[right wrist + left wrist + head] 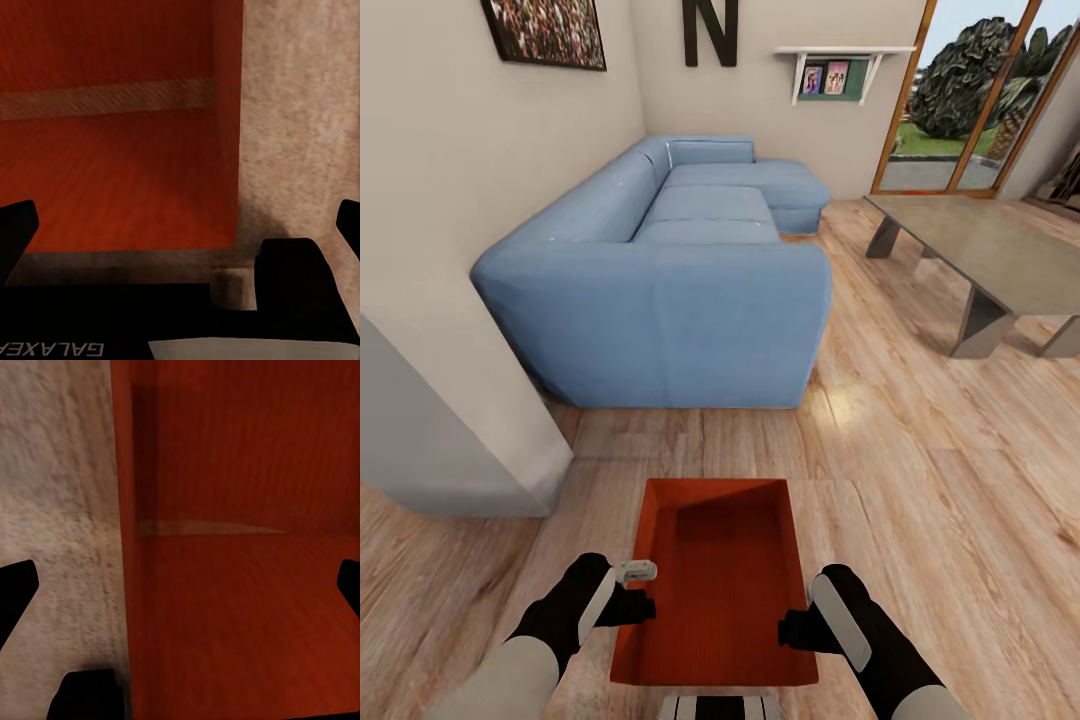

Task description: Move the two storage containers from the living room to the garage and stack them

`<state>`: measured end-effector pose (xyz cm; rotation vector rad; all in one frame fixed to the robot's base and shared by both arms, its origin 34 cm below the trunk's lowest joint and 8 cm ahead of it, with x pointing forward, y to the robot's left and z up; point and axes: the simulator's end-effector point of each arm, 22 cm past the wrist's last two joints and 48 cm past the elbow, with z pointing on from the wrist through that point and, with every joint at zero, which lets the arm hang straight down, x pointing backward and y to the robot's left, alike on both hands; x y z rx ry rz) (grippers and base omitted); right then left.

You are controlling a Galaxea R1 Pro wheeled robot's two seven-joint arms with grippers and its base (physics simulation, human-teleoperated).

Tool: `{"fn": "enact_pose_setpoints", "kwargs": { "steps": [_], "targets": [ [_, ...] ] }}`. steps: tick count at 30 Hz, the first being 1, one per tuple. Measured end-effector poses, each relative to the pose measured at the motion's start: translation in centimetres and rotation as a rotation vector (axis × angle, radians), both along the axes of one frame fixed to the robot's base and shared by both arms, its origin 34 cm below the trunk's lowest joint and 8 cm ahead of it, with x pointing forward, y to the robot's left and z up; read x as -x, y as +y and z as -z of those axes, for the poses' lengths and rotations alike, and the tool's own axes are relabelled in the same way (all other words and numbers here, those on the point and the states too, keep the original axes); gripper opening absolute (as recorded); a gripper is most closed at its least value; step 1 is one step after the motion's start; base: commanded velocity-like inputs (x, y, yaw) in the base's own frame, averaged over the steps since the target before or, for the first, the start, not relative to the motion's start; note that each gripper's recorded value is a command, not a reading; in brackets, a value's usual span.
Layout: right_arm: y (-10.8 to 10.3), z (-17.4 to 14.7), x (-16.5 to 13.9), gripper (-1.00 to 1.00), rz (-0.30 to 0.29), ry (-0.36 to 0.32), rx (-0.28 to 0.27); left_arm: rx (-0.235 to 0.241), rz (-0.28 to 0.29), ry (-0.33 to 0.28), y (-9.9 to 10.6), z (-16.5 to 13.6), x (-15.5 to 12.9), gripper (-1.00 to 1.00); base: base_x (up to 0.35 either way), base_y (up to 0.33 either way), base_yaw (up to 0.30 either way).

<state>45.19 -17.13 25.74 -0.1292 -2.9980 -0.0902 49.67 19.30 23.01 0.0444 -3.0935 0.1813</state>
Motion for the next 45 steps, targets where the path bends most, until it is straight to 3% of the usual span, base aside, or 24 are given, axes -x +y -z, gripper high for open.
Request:
{"fn": "enact_pose_setpoints", "kwargs": {
  "steps": [45],
  "targets": [
    [-0.9,2.5,0.5,1.00,0.007,-0.003,0.015,0.001,-0.001,0.000,0.0,2.5,0.6,1.00,0.000,0.000,0.000]
  ]
}}
